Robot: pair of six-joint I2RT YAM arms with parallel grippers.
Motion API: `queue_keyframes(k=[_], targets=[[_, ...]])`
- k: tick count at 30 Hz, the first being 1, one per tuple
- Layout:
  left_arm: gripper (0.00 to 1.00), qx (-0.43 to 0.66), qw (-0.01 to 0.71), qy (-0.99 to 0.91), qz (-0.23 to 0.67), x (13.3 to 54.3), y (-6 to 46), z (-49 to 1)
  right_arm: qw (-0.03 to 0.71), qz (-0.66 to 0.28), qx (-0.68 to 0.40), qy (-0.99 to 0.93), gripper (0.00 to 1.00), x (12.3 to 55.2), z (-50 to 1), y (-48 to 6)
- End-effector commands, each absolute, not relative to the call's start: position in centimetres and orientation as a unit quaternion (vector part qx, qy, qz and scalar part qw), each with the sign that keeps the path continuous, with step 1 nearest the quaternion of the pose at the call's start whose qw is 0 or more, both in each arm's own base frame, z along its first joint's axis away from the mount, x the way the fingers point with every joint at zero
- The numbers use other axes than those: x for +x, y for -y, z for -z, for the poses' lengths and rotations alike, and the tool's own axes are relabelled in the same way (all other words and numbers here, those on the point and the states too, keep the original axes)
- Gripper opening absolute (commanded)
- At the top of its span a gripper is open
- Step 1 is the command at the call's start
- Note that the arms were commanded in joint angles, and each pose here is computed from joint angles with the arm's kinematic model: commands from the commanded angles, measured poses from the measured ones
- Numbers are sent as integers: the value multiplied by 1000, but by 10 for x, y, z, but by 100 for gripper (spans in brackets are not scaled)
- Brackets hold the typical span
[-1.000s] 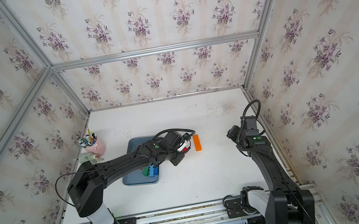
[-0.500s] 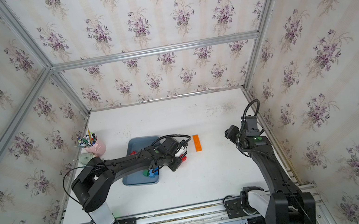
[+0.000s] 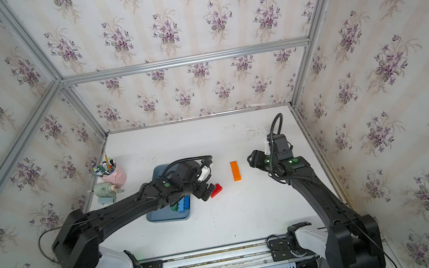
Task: Assemble a rectangle with lego
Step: Pick up the lego brick from the center of the board.
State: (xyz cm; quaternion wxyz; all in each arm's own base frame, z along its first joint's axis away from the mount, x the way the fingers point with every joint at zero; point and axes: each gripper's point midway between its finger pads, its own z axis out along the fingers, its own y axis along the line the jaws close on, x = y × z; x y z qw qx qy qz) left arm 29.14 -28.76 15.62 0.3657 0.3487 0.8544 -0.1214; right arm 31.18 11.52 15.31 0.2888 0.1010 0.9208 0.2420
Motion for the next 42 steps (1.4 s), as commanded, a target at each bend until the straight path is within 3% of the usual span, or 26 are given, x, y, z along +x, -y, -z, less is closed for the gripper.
queue_keyframes(k=[1,9,15,22,35,42], targets=[[100,294,436,-840,133,298,264,-216,272,-217,8,-938,68,312,-151,-149],[100,149,393,-891,175,271,167,-249,189,-194,-118,-955,69,303,-121,-211],[100,111,434,-887,109,252,110,-251,151,-136,-224,-953,77,278,-86,-260],[100,106,478,-866,97,247,97,-247,121,-50,-290,-948,80,271,-47,-272],[100,104,452,-880,101,253,104,-229,96,-52,-315,-943,79,262,-24,-290],[100,100,434,-890,93,257,103,-222,100,-37,-304,-947,71,267,-23,-290]])
